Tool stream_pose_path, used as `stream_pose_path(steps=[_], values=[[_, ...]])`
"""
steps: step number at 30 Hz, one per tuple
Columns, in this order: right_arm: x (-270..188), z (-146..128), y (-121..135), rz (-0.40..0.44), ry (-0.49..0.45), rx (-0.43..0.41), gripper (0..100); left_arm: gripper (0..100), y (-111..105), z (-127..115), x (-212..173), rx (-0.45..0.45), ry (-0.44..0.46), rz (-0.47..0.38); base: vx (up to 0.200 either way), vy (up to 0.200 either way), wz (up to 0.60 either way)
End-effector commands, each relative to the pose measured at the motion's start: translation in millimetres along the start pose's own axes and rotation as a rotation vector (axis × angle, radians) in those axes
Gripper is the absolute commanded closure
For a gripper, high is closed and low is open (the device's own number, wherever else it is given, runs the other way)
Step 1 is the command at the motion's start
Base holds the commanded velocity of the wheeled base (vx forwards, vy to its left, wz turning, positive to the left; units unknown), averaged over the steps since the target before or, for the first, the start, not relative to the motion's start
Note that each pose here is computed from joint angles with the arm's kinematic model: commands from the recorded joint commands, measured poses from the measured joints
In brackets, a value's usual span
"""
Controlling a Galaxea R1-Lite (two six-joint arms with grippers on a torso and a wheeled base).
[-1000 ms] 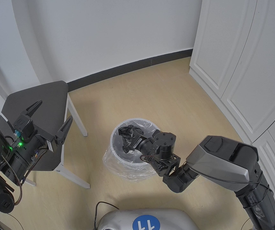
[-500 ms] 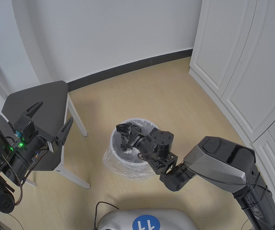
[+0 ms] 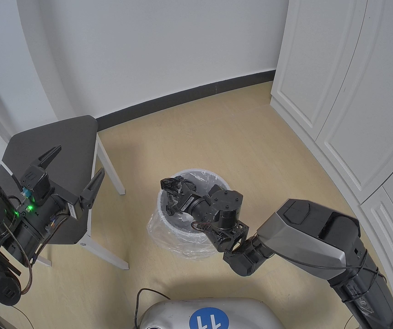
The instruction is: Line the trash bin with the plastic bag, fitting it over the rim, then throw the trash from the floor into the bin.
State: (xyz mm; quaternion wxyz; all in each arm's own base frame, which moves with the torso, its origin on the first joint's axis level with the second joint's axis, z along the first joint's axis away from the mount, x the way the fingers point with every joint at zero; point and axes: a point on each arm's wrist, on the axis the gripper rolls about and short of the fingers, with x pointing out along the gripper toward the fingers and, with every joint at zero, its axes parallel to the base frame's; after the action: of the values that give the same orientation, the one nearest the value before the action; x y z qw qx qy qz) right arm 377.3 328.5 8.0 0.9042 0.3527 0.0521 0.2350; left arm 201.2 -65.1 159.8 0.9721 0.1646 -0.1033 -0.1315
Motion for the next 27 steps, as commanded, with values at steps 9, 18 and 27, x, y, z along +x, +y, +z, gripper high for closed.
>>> stream_pose_path(steps=[9,18,27], values=[[0,-15,-19,-0.036,0.022,-0.013,100,0,1,1,0,-0.001,-0.003,0.003,0.000,0.000,0.00],[1,-12,-27,-0.056,0.016,-0.016,100,0,1,1,1,-0.026,-0.008,0.003,0.000,0.000,0.00],[-7,-14,-35,-0.093,0.028,-0.025,100,0,2,2,0,-0.028,-0.012,0.011,0.000,0.000,0.00]])
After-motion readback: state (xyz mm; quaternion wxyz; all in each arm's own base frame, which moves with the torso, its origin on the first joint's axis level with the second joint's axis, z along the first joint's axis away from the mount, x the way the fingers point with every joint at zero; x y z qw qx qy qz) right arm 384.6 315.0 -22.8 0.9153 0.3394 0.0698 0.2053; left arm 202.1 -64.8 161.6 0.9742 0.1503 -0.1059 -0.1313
